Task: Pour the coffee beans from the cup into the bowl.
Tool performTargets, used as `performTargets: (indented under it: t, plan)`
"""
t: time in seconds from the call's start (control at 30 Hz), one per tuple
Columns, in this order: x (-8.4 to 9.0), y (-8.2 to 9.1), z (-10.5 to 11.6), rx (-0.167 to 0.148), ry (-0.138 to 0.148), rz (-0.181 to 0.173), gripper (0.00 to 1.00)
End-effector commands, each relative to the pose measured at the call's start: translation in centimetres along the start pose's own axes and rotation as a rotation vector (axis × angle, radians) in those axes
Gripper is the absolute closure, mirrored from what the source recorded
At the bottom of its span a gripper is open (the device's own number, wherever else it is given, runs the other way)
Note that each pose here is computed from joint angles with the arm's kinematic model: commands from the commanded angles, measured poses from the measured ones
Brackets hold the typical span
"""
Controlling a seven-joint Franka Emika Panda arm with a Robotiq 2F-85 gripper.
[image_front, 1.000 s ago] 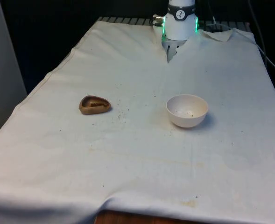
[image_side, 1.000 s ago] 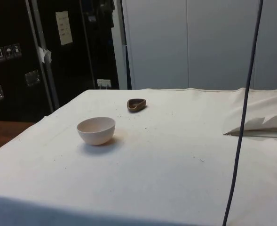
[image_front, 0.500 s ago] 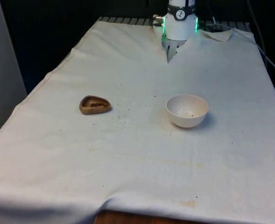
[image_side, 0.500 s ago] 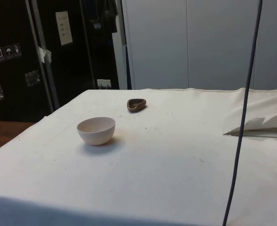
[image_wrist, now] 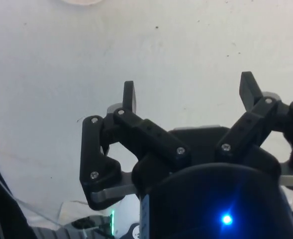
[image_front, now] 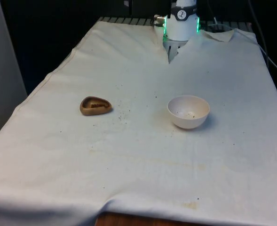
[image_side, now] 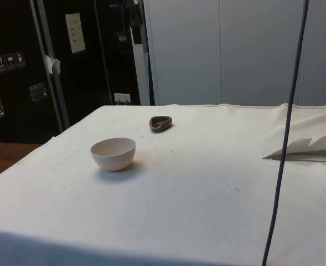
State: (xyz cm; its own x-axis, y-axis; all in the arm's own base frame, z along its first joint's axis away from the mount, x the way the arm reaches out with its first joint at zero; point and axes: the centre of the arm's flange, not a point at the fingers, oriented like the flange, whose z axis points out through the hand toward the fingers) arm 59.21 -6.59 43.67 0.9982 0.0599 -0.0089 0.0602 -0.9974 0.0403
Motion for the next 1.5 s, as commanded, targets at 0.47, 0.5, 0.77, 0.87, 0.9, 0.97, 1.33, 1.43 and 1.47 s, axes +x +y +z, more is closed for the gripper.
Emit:
performTargets:
  t: [0.47, 0.5, 0.77, 0.87, 0.9, 0.97, 1.33, 1.43, 1.47]
  plan:
    - [-0.4, 4.4, 2.7, -0.011, 0.026, -0.036, 0.0]
    - [-0.5, 4.8, 2.9, -0.012, 0.027, -0.038, 0.0]
    - [-0.7, 7.1, 4.7, -0.023, 0.022, -0.052, 0.0]
    - [-0.7, 8.1, 5.6, -0.022, 0.034, -0.058, 0.0]
    - [-0.7, 8.6, 6.1, -0.024, 0.036, -0.06, 0.0]
    - [-0.7, 9.2, 6.8, -0.026, 0.034, -0.06, 0.0]
    - [-0.7, 11.8, 10.0, -0.04, 0.033, -0.046, 0.0]
    - [-0.8, 12.4, 10.7, -0.045, 0.032, -0.034, 0.0]
    - [-0.8, 12.6, 11.0, -0.046, 0.032, -0.029, 0.0]
